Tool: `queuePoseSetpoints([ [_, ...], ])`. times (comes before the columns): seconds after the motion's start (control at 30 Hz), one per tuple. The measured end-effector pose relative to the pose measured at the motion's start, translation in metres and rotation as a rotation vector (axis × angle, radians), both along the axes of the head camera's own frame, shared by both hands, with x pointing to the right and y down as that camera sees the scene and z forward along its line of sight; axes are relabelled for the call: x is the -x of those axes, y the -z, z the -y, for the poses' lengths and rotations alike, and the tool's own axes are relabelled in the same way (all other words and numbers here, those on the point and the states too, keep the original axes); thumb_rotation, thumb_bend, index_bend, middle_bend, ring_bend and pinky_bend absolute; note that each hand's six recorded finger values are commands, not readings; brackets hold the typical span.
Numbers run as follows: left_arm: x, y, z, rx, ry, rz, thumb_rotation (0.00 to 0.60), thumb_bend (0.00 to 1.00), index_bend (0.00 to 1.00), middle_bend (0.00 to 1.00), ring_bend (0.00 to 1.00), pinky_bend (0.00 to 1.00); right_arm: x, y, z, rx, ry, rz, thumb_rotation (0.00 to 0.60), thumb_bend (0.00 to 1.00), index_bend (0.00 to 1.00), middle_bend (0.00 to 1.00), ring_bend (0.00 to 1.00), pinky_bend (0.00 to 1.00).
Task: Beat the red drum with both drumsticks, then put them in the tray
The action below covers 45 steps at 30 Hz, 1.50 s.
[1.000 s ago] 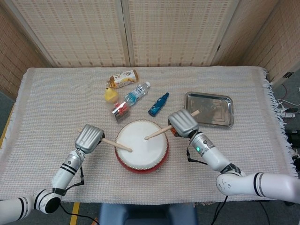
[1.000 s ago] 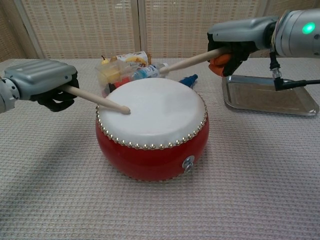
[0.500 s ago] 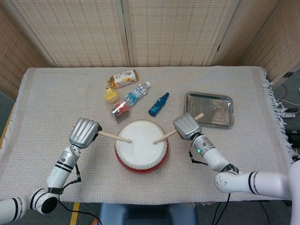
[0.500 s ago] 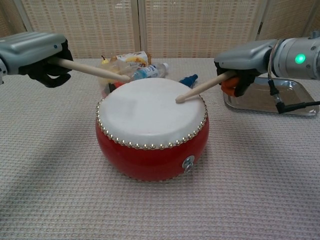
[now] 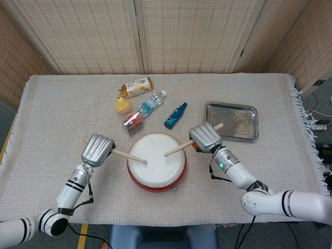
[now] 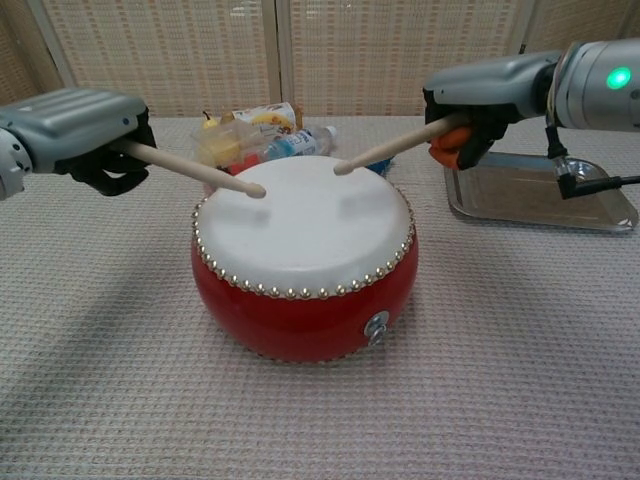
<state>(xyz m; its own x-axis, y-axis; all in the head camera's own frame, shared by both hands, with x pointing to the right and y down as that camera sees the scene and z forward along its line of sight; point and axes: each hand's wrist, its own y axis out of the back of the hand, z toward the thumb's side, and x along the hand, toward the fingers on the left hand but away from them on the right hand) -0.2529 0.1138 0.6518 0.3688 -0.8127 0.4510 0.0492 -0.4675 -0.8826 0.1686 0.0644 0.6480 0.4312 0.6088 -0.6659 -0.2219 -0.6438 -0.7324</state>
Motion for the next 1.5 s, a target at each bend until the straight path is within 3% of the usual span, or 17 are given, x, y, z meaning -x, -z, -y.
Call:
queuePoseSetpoints([
  [0.17,0.007,0.022,0.014,0.058,0.123,-0.148,0.600,0.84,1.00,1.00,1.00,1.00,-0.006,-0.026,-0.012,0.002,0.056,-0.106,0.600,0.97,1.00,1.00,1.00,1.00],
  [0.23,0.009,0.024,0.015,0.075,0.133,-0.157,0.600,0.84,1.00,1.00,1.00,1.00,-0.006,-0.027,-0.012,0.000,0.048,-0.106,0.600,0.97,1.00,1.00,1.00,1.00],
  [0.57,0.003,-0.017,-0.013,0.087,-0.002,0.036,0.600,0.84,1.00,1.00,1.00,1.00,0.009,0.016,0.008,-0.033,-0.039,0.075,0.600,0.97,1.00,1.00,1.00,1.00],
  [0.67,0.001,-0.020,-0.015,0.082,-0.005,0.046,0.600,0.84,1.00,1.00,1.00,1.00,0.006,0.017,0.009,-0.031,-0.051,0.085,0.600,0.97,1.00,1.00,1.00,1.00],
  [0.8,0.002,-0.002,-0.006,0.074,0.039,-0.020,0.600,0.84,1.00,1.00,1.00,1.00,0.001,0.007,0.007,-0.020,-0.042,0.054,0.600,0.97,1.00,1.00,1.00,1.00],
  [0.97,0.010,0.032,0.014,0.014,0.102,-0.111,0.600,0.84,1.00,1.00,1.00,1.00,-0.006,-0.014,-0.001,-0.019,0.007,-0.034,0.600,0.97,1.00,1.00,1.00,1.00],
  [1.03,0.010,0.034,0.015,0.011,0.101,-0.115,0.600,0.84,1.00,1.00,1.00,1.00,-0.007,-0.020,-0.004,-0.019,0.023,-0.063,0.600,0.97,1.00,1.00,1.00,1.00],
  [1.17,0.007,0.019,0.006,0.033,0.066,-0.067,0.600,0.84,1.00,1.00,1.00,1.00,-0.002,-0.019,-0.004,-0.025,0.016,-0.053,0.600,0.97,1.00,1.00,1.00,1.00],
  [1.37,0.003,-0.019,-0.015,0.070,-0.009,0.056,0.600,0.84,1.00,1.00,1.00,1.00,0.009,0.013,0.009,-0.049,-0.036,0.066,0.600,0.97,1.00,1.00,1.00,1.00],
  [1.5,0.002,-0.022,-0.015,0.042,-0.021,0.083,0.600,0.84,1.00,1.00,1.00,1.00,0.004,0.017,0.013,-0.052,-0.048,0.073,0.600,0.97,1.00,1.00,1.00,1.00],
])
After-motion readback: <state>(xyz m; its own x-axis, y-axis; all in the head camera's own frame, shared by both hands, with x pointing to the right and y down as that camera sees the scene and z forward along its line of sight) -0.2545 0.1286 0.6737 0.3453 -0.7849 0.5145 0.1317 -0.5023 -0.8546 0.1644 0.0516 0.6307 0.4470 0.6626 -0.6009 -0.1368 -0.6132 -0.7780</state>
